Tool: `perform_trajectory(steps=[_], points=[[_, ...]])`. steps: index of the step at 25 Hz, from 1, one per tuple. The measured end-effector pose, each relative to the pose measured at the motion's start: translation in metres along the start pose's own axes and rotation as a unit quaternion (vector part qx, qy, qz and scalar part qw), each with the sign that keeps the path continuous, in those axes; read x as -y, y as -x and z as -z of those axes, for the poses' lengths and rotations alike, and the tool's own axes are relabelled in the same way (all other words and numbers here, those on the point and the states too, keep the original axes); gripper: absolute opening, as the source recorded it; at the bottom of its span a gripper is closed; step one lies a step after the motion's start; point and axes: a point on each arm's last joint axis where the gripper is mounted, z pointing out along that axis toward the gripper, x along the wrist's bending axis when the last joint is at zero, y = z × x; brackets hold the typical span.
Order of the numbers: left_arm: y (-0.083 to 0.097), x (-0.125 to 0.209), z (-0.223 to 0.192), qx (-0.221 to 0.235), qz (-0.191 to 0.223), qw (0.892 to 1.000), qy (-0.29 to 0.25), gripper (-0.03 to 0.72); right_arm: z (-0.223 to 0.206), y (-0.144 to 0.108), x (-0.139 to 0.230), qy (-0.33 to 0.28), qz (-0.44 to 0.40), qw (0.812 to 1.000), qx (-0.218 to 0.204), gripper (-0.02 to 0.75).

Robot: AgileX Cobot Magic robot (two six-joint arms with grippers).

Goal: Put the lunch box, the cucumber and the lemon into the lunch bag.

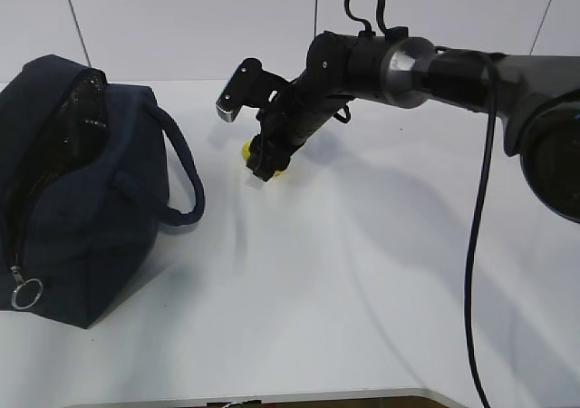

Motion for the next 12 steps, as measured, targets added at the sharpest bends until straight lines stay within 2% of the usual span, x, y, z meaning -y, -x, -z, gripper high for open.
perform_trajectory(steps=[12], points=[[0.0000,0.0000,0.0000,0.000,0.000,1.000,0.000,0.000,0.0057,-0.0003,-0.0021,-0.003,0.001,1.000,-0.008,0.365]])
